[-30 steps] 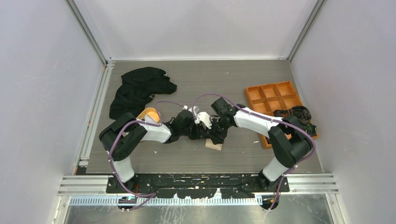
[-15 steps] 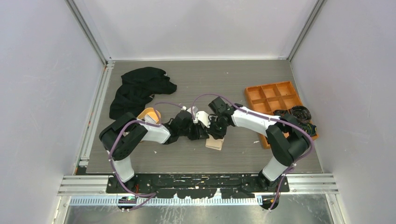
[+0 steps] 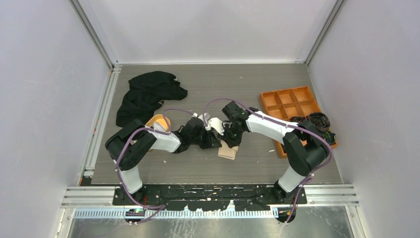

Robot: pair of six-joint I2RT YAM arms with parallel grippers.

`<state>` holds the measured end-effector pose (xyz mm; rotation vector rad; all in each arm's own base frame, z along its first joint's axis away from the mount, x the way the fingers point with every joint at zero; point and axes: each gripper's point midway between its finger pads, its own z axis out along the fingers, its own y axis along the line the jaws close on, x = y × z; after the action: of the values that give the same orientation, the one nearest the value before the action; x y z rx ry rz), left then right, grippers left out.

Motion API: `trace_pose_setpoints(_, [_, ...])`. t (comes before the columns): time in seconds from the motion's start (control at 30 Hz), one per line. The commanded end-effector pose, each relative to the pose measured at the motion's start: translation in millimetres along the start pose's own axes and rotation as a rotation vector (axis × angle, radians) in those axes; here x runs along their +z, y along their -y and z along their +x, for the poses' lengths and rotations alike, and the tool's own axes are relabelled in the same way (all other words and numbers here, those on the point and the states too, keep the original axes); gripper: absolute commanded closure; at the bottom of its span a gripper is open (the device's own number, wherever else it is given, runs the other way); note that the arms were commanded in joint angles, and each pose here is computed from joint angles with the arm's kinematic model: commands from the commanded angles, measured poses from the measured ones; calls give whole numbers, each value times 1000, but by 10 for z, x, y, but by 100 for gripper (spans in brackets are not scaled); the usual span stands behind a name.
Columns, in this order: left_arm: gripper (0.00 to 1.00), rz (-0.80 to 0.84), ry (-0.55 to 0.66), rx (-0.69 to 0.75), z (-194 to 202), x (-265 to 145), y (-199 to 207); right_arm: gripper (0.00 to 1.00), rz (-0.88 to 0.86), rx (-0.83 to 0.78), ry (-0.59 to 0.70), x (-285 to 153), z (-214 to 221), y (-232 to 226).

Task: Put the credit cards into the card holder
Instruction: Open the card holder at the center of the board.

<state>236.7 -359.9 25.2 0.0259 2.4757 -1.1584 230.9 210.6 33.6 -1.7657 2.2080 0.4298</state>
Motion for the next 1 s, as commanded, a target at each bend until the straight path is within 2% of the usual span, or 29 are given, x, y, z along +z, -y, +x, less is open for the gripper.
trace_pose_setpoints(0.0, [91,-59,31,10,-66,31,-148,99,-39,24,128,-314,-165,-43])
trace_pose_setpoints(0.1, [90,-34,43,16,-107,18,-90,99,-35,97,211,-454,-202,37])
trace_pose_setpoints(0.17, [85,3,69,31,-187,-18,22,99,-51,167,287,-539,-283,61])
trace_pose_setpoints(0.23, [74,31,87,55,-265,-69,146,99,-76,237,360,-611,-362,65])
trace_pose_setpoints(0.3, [56,41,108,82,-344,-146,249,99,-98,302,431,-678,-436,71])
trace_pose_setpoints(0.37, [42,31,141,110,-420,-245,293,99,-128,338,480,-722,-490,46])
trace_pose_setpoints(0.43, [35,0,173,128,-463,-339,260,99,-152,356,512,-753,-531,29])
trace_pose_setpoints(0.77, [23,86,180,163,-390,-550,388,99,-157,392,538,-797,-552,66])
trace_pose_setpoints(0.97, [21,31,125,200,-335,-531,354,99,-152,394,543,-808,-545,82])
